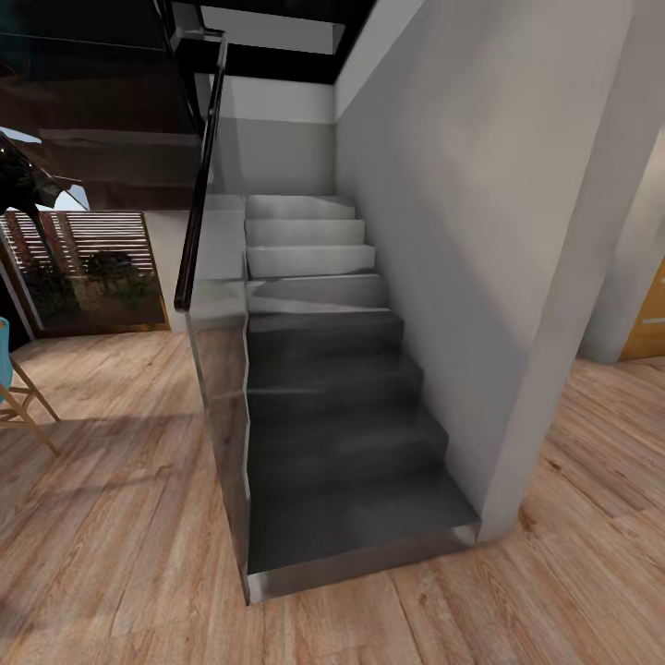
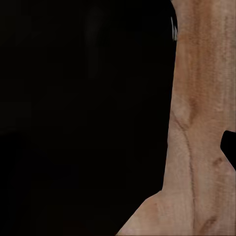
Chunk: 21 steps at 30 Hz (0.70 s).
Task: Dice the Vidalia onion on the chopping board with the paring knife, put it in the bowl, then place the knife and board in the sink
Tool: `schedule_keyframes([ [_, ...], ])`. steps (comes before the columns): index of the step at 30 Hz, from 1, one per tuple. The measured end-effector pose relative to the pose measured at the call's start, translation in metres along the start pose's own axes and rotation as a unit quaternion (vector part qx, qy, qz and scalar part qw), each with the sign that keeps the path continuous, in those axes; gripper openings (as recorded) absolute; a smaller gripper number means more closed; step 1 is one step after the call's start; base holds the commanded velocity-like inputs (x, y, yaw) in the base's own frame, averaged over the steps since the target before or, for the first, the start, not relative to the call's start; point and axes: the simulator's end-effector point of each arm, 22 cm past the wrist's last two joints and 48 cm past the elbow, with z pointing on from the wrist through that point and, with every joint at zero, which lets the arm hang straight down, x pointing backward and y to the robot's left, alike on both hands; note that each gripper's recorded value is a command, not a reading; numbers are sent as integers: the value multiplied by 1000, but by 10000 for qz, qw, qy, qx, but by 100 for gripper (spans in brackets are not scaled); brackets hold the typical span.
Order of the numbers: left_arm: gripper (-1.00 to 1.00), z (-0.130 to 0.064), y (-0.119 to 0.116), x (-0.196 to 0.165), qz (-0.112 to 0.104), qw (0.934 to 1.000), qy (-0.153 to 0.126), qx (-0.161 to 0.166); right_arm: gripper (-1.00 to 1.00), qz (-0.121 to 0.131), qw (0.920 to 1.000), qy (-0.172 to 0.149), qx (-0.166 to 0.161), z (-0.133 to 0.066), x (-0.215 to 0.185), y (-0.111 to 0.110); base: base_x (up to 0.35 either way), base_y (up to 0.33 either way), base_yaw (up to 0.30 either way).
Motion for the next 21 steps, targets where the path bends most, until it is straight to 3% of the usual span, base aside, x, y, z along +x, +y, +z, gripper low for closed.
schedule_keyframes([
  [8,100,0,8,13,-1,10000,48,-50,100,-14,9997,-127,-193,-1,-13,32,0,0,0],
  [21,100,0,8,5,-1,9999,-130,-54,100,-17,9996,-138,-231,-1,-13,37,0,0,0],
])
